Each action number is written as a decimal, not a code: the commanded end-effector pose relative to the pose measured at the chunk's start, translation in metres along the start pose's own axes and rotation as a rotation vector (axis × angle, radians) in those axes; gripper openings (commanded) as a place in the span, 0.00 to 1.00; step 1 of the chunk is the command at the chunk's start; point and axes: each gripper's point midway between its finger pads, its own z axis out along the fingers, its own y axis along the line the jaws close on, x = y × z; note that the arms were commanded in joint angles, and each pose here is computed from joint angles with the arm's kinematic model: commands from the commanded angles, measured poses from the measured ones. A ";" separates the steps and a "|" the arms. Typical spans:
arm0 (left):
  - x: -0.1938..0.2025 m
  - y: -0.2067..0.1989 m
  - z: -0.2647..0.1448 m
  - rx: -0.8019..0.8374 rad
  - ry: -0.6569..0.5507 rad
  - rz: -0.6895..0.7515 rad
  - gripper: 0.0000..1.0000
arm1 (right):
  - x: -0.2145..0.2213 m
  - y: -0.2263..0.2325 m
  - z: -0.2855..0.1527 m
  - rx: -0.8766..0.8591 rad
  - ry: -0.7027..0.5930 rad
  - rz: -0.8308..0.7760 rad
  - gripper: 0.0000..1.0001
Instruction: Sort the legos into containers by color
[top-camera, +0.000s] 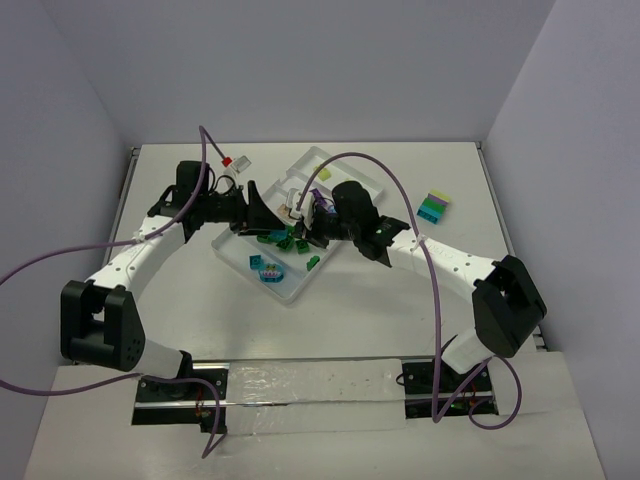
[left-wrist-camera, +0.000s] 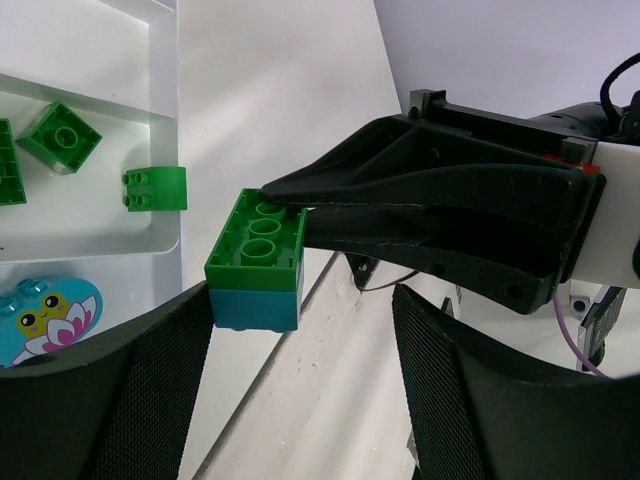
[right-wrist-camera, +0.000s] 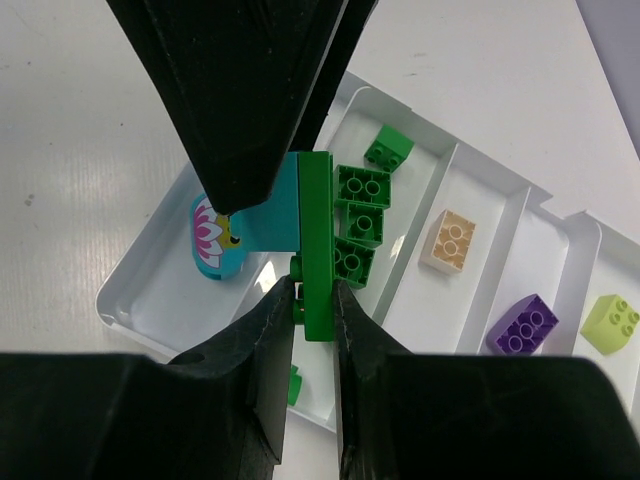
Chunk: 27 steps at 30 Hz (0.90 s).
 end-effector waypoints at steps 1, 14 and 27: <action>-0.003 -0.006 0.001 0.033 -0.015 0.063 0.73 | -0.025 -0.010 -0.001 0.032 -0.058 -0.016 0.00; 0.003 0.004 0.007 0.025 0.000 0.054 0.57 | -0.031 -0.011 0.001 0.026 -0.068 -0.006 0.00; 0.006 0.013 0.011 0.012 0.012 0.024 0.00 | -0.035 -0.016 0.001 0.038 -0.077 0.041 0.00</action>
